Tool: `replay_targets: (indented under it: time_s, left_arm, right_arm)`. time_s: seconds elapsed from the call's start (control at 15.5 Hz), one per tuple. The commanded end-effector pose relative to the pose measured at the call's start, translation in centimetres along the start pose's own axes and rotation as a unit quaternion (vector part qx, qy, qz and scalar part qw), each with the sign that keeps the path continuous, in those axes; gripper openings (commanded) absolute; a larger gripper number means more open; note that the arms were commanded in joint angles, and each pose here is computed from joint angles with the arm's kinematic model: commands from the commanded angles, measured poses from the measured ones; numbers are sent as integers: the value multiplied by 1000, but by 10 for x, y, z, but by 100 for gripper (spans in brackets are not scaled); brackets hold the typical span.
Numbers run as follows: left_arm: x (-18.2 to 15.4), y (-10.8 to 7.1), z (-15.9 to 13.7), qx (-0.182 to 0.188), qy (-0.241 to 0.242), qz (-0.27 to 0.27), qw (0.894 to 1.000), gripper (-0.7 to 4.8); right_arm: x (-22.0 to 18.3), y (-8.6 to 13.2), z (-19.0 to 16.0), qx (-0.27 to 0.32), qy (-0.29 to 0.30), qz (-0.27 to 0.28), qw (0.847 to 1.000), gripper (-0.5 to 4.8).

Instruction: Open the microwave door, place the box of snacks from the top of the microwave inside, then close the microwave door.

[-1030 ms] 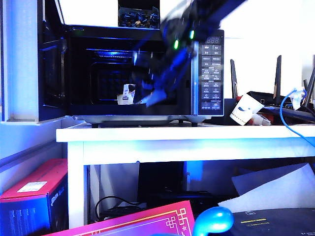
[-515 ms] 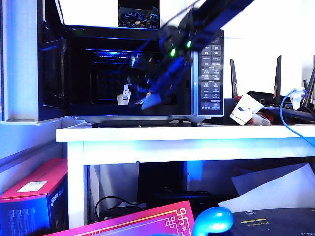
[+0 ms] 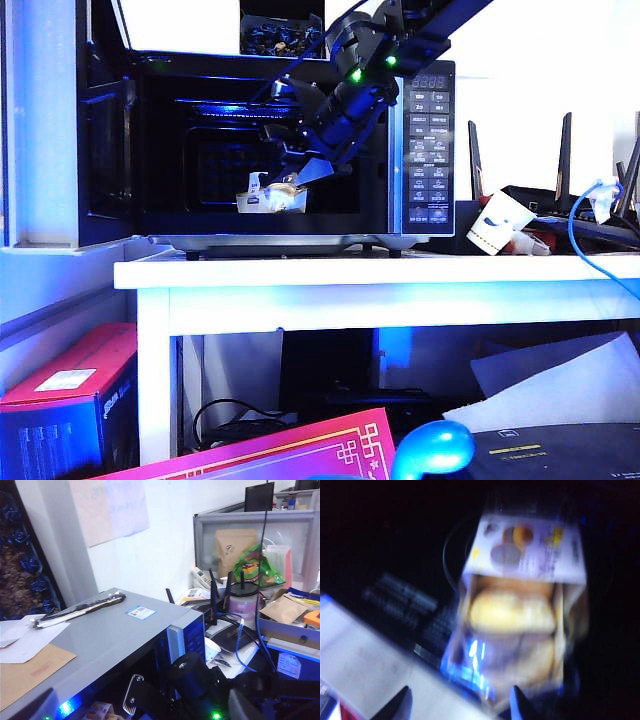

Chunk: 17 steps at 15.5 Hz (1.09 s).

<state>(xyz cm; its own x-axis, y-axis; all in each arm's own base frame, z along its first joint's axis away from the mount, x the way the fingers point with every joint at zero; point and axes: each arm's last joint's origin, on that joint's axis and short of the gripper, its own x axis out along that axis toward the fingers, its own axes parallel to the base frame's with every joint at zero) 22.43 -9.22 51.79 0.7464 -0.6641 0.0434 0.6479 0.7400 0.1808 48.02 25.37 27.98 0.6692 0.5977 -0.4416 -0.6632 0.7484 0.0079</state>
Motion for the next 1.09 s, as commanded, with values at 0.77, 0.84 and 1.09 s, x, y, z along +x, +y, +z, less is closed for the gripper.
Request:
replay_targets:
  time_s: [0.77, 0.84, 1.09]
  left_arm:
    - [-2, 0, 3, 3, -9, 2, 1000, 479]
    - [-2, 0, 3, 3, -8, 2, 1000, 479]
    - [-2, -1, 2, 1, -3, 1, 1000, 479]
  right_arm:
    - [-3, -3, 6, -34, -17, -40, 999, 260]
    - [-2, -3, 5, -32, -10, -38, 999, 260]
    - [7, -5, 0, -36, -28, -45, 998, 260]
